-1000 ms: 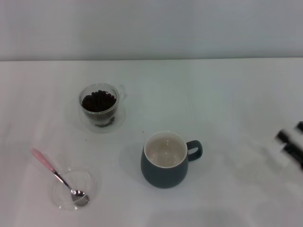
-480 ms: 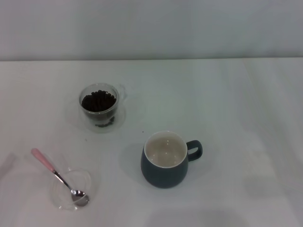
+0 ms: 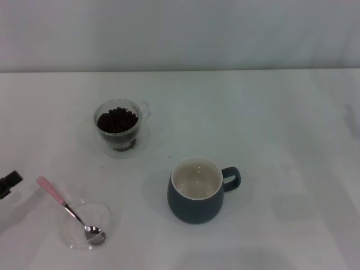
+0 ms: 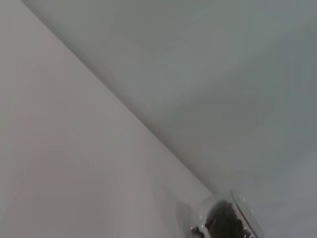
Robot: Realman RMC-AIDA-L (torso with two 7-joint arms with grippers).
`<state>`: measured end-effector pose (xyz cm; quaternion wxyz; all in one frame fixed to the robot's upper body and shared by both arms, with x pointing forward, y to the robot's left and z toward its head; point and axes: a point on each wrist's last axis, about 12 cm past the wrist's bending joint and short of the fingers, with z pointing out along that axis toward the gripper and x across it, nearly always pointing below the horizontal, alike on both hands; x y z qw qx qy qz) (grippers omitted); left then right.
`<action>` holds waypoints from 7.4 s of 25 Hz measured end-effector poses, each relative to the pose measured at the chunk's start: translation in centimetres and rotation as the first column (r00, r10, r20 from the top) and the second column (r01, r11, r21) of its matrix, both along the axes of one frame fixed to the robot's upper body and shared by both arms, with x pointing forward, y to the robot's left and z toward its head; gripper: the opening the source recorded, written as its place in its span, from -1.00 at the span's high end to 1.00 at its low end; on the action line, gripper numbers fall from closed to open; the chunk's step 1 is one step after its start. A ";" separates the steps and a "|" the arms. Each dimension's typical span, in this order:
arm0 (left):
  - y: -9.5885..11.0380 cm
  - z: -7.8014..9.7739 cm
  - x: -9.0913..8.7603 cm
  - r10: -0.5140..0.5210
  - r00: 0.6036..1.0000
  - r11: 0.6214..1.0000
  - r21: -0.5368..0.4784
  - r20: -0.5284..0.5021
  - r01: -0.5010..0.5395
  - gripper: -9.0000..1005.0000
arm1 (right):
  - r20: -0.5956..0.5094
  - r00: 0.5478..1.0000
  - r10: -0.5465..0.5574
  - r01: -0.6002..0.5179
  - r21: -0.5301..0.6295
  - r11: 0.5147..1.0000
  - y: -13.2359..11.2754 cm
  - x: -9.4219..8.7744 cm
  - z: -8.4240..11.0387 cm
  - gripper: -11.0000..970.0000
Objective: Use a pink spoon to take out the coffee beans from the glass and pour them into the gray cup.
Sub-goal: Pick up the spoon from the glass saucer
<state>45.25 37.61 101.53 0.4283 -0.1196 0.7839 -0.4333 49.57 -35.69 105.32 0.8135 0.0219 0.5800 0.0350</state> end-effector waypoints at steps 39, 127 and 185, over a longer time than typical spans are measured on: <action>-2.7 -0.1 4.8 -0.106 0.976 0.992 0.041 -0.193 0.116 -0.75 | 0.071 0.997 -0.023 0.023 -0.001 1.000 -0.8 -2.3 0.2 -0.53; -4.9 -3.0 -0.5 0.165 0.979 0.968 -0.171 -0.120 -0.184 -0.75 | 0.051 0.998 -0.037 0.038 -0.018 0.999 -1.5 0.6 1.2 -0.53; -5.1 -2.4 -1.0 0.127 0.990 0.970 -0.202 -0.064 -0.138 0.73 | 0.032 0.999 -0.029 0.030 -0.028 0.999 -1.3 2.3 1.7 -0.53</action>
